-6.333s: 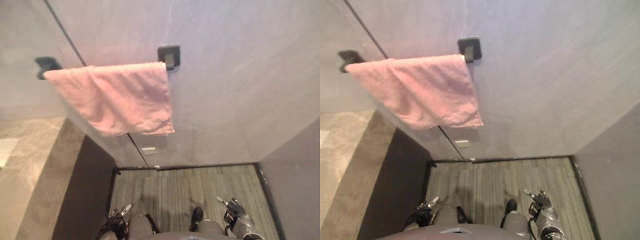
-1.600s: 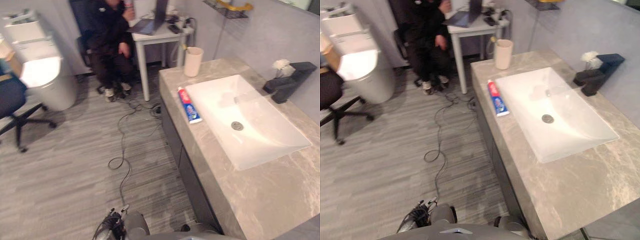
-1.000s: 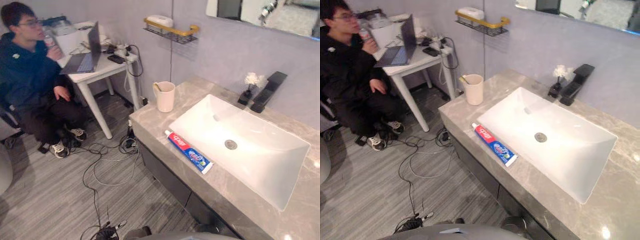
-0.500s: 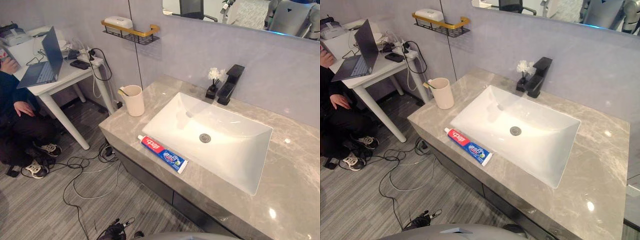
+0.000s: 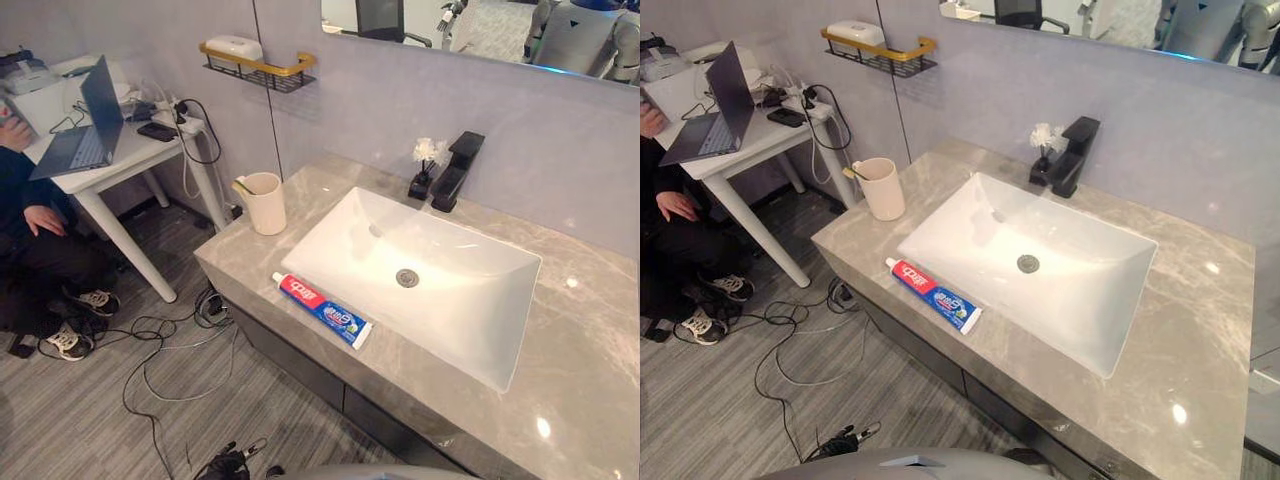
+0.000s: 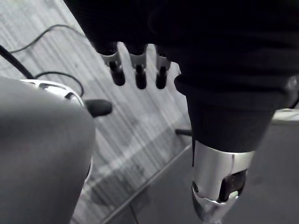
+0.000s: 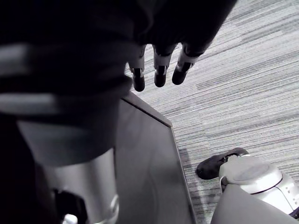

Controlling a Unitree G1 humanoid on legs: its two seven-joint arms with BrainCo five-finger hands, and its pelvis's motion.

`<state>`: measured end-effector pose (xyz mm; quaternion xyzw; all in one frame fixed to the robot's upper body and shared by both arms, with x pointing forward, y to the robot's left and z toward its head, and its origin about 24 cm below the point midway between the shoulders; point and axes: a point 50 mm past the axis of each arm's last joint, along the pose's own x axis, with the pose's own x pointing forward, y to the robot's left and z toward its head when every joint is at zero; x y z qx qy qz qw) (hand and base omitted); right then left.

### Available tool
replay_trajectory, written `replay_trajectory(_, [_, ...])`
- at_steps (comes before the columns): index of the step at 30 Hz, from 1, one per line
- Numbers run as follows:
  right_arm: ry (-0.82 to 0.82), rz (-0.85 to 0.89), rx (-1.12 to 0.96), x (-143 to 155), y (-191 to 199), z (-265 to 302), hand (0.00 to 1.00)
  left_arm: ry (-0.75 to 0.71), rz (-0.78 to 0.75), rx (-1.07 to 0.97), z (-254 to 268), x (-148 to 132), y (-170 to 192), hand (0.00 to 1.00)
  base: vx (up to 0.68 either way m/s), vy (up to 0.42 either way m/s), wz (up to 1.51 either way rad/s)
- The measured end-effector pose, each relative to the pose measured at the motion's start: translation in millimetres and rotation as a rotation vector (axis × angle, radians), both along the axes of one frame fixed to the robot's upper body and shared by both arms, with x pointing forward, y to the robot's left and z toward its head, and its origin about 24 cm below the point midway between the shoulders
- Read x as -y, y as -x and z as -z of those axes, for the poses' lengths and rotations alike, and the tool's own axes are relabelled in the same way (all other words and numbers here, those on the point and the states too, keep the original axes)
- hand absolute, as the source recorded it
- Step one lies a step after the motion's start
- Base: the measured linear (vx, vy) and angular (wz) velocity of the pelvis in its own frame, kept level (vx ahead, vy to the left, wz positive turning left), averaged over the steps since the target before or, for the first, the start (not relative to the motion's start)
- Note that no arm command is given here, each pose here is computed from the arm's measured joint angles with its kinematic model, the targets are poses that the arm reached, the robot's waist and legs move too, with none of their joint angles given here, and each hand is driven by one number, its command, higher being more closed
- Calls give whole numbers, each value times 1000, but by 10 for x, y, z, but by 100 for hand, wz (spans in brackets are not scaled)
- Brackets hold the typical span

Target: Organize washtable

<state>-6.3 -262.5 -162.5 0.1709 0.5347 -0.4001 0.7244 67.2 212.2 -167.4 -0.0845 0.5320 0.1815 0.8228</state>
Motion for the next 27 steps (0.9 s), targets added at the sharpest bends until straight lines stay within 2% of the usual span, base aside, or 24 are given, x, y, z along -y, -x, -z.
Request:
replay_trajectory(11, [-7,-14,-36,-24,128,2,0,-13,11,20,-20,-17,9,0,-43,-11,28])
replay_trajectory(14, [18,-56,-42,76,94,-28,0,-12,21,24,-19,-2,1,0,-18,24,33])
replay_trajectory(20, [58,-56,-21,215,10,-75,0,-10,-32,-44,16,-44,241,0,0,59,-21])
replay_trajectory(22, [99,-60,-7,349,-33,-130,0,-14,-33,-51,19,-41,260,0,101,3,-9])
replay_trajectory(25, [157,-20,12,543,-80,-212,0,-6,0,9,-1,46,-6,0,31,137,47])
replay_trajectory(27, [80,-45,60,321,-221,-117,0,-38,55,48,-51,-30,-167,0,-97,309,65])
